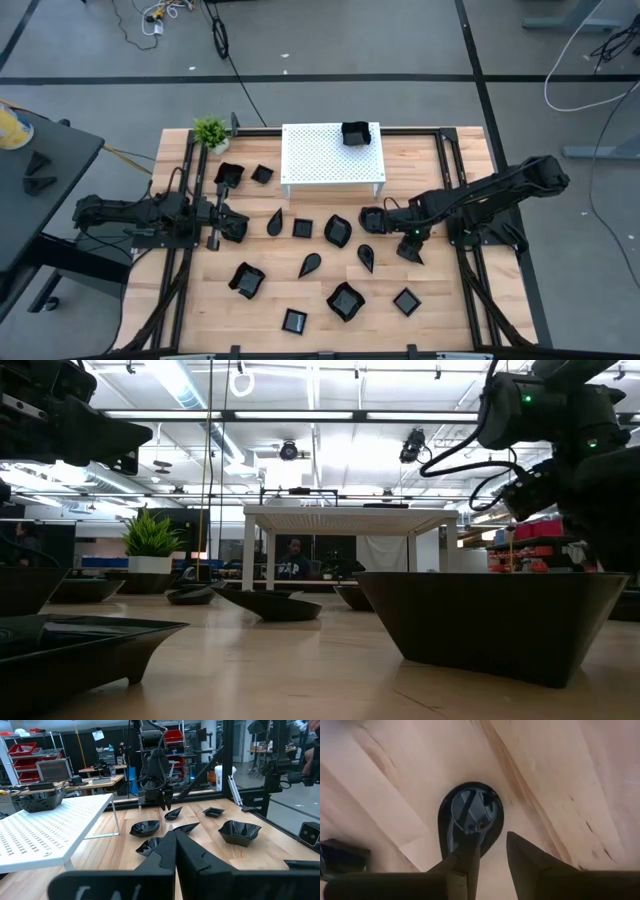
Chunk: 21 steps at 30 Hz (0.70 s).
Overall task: Pick & Place Mini shaped plates
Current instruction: Put the drop-shaped plate on the shelf
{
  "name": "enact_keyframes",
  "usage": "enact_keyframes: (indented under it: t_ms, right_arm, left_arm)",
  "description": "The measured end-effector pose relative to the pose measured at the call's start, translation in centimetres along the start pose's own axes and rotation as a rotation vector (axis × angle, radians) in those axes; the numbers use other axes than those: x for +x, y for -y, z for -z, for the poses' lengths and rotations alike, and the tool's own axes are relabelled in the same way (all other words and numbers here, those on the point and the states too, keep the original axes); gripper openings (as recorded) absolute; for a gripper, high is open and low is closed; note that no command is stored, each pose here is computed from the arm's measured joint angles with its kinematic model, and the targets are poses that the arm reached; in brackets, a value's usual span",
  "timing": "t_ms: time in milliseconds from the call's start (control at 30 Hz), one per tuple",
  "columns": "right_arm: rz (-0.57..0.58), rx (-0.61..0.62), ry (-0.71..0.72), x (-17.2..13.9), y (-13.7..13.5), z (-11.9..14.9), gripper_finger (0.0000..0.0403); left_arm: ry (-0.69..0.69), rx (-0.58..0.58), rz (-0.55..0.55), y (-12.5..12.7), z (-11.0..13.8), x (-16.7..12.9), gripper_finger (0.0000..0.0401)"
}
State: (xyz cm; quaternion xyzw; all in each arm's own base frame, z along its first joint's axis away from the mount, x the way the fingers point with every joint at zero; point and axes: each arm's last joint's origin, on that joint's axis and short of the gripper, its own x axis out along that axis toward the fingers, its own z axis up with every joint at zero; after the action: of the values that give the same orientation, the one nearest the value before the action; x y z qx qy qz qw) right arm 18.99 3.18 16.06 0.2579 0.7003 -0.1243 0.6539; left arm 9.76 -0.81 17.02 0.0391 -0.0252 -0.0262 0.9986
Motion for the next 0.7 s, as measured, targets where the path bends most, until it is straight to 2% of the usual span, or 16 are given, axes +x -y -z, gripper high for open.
enact_keyframes:
  t_ms: [233,700]
  right_arm:
    - [0.023,0.043,-0.032,0.94,0.66,0.57,0.0100]
    - [-0.050,0.080,0.012,1.08,0.17,0.04,0.0100]
  left_arm:
    - [0.000,0.000,0.000,0.00,0.01,0.00,0.0003]
    - [0.000,0.000,0.000,0.00,0.00,0.00,0.0003]
